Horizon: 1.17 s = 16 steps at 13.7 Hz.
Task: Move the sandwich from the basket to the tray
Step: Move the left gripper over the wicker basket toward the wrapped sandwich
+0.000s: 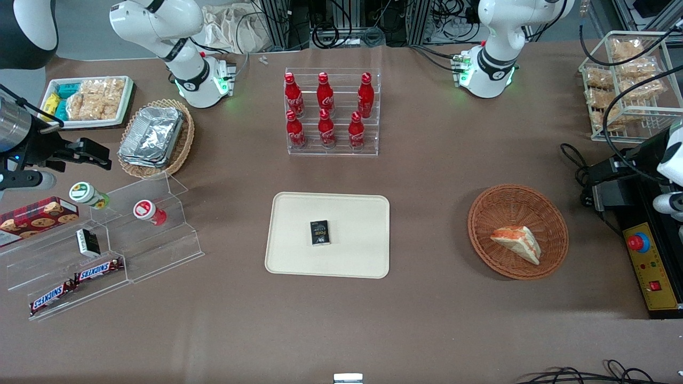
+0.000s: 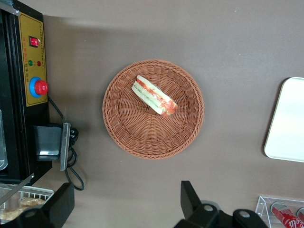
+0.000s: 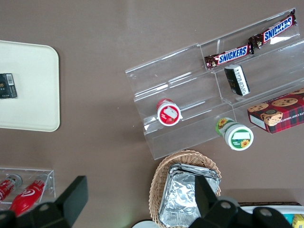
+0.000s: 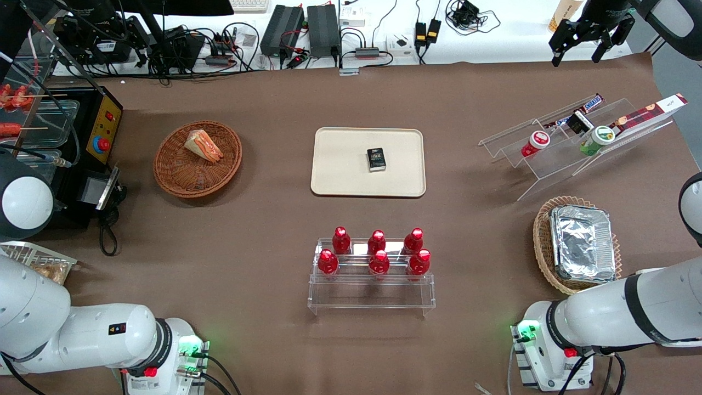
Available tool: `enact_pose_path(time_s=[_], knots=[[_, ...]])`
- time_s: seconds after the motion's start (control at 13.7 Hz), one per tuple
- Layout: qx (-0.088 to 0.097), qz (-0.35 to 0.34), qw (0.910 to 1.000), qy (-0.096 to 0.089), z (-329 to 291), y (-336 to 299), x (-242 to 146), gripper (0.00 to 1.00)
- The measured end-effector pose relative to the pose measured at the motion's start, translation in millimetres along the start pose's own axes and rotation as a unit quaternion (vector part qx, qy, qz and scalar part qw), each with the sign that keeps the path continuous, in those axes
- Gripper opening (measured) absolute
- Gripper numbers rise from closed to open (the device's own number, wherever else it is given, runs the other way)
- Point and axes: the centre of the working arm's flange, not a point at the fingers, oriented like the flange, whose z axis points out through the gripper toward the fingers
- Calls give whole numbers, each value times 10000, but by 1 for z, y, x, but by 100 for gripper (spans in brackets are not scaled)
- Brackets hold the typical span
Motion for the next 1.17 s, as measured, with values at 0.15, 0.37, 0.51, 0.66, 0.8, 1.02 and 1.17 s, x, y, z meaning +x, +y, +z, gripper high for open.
enact_pose_path(time_s=[0.15,0.37,0.51,0.66,0.8,1.02,1.17], knots=[[-2,23,10000,-3,0,2,0,100],[2,54,10000,-80,7,5,1,100],[24,70,9998,-204,32,8,3,100],[23,75,9999,-66,69,11,7,100],[32,17,10000,21,106,13,-1,100],[53,-185,9998,-69,142,13,-10,100],[62,-781,9969,-113,155,11,-10,100]])
